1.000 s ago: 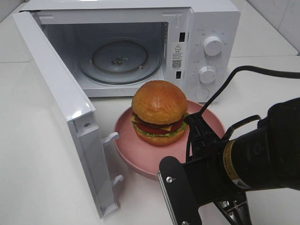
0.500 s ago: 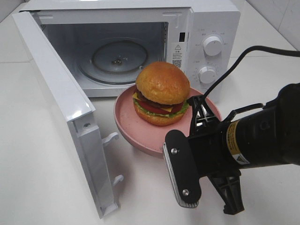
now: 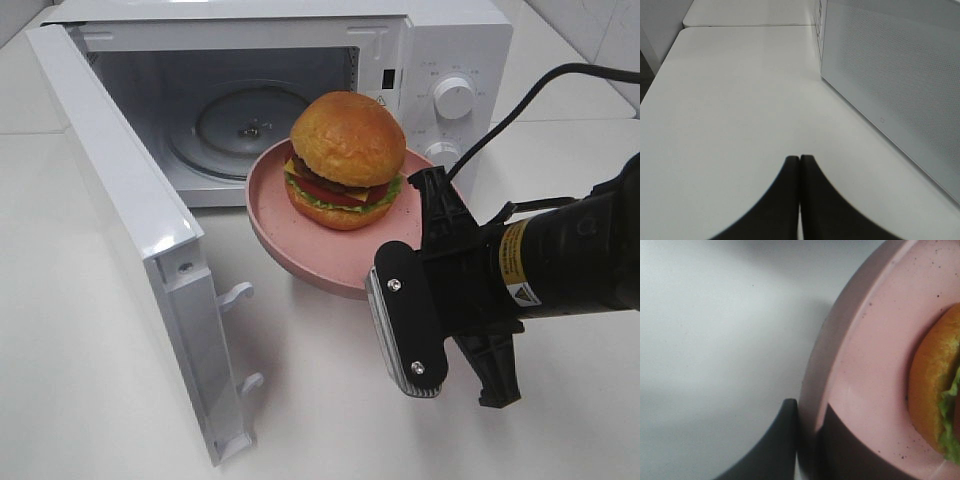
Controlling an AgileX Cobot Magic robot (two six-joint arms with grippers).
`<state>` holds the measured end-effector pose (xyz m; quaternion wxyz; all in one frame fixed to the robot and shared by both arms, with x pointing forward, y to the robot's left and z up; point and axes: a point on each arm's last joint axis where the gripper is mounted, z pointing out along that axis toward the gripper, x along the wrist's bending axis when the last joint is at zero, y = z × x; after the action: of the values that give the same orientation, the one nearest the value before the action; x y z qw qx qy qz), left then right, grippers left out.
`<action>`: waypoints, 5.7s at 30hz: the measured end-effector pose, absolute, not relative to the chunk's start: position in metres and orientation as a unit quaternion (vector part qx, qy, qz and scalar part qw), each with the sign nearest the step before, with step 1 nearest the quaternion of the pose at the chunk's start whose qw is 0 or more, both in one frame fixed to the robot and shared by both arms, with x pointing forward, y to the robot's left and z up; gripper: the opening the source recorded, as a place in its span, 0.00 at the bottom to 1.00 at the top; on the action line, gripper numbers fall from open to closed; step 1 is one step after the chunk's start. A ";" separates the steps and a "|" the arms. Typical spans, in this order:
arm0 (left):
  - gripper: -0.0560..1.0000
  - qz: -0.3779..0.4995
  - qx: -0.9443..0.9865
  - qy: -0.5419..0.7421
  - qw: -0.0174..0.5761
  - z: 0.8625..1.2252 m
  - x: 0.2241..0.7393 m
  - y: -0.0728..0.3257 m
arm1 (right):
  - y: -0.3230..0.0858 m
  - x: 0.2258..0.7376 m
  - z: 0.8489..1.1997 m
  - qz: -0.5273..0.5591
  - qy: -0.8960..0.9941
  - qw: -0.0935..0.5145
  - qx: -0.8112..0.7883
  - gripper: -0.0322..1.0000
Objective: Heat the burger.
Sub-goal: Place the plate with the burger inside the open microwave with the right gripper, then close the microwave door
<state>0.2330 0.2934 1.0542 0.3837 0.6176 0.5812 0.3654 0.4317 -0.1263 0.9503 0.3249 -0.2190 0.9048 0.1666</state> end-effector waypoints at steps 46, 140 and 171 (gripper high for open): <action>0.05 0.365 0.618 0.581 0.384 1.054 0.233 0.293 | -0.111 0.457 0.924 0.098 0.943 0.249 -0.199 0.08; 0.05 0.365 0.618 0.581 0.384 1.054 0.233 0.293 | 0.008 0.624 0.941 0.157 0.960 0.224 0.059 0.55; 0.05 0.365 0.618 0.581 0.384 1.054 0.233 0.293 | -0.004 0.609 0.968 0.161 0.919 0.143 0.330 0.77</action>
<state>0.2330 0.2934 1.0542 0.3837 0.6176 0.5812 0.3654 0.6087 -0.0044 0.9681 0.1429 0.3305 0.9189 0.1613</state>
